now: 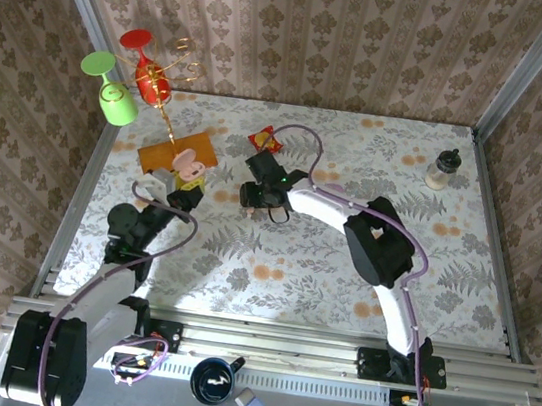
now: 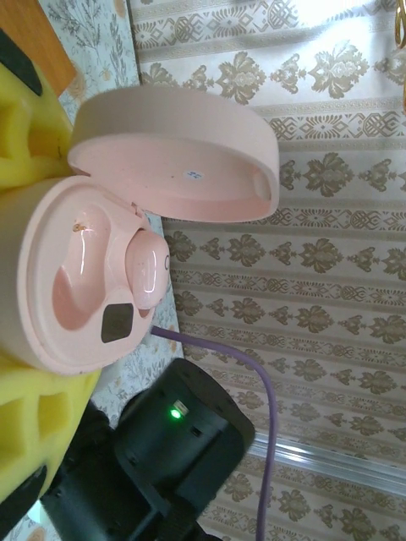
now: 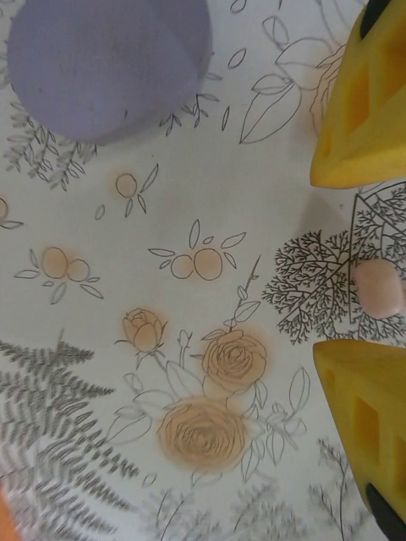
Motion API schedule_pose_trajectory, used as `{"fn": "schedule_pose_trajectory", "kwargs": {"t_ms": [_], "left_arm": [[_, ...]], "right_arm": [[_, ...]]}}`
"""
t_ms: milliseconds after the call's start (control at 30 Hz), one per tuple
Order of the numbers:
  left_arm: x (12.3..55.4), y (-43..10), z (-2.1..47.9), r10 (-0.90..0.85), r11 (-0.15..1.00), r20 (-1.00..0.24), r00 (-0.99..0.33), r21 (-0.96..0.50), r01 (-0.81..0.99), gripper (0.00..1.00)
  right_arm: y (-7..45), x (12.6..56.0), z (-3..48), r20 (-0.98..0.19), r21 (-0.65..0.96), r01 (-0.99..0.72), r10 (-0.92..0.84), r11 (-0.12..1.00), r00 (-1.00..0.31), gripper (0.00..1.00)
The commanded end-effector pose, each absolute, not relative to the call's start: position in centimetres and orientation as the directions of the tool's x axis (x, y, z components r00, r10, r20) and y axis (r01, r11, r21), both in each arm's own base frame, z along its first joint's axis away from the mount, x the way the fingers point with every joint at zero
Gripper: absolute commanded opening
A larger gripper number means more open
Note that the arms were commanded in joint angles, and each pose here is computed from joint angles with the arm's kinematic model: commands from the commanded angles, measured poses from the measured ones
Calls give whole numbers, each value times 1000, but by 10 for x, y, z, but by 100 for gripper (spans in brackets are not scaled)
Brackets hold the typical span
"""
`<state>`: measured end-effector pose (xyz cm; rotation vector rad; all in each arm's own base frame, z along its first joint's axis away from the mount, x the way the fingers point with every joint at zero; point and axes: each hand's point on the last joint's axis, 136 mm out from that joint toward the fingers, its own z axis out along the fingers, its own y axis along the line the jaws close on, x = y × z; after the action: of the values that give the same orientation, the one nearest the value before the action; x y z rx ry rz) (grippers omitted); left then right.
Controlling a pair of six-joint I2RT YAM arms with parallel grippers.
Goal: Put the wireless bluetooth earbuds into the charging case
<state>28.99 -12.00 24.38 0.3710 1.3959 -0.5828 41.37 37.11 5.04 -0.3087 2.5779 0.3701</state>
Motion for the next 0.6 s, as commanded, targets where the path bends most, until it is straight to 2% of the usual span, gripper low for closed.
{"fn": "schedule_pose_trajectory", "kwargs": {"t_ms": [0, 200, 567], "left_arm": [[291, -116, 260, -191, 807, -977, 97, -100, 581, 28], [291, -117, 257, -188, 803, -979, 84, -104, 587, 28], [290, -118, 255, -183, 796, -980, 75, -103, 596, 28]], "right_arm": [[360, 414, 41, -504, 28, -301, -246, 953, -828, 53], [364, 409, 27, -468, -113, -368, -377, 923, -799, 55], [355, 393, 29, -402, -222, -439, -491, 871, -773, 53]]}}
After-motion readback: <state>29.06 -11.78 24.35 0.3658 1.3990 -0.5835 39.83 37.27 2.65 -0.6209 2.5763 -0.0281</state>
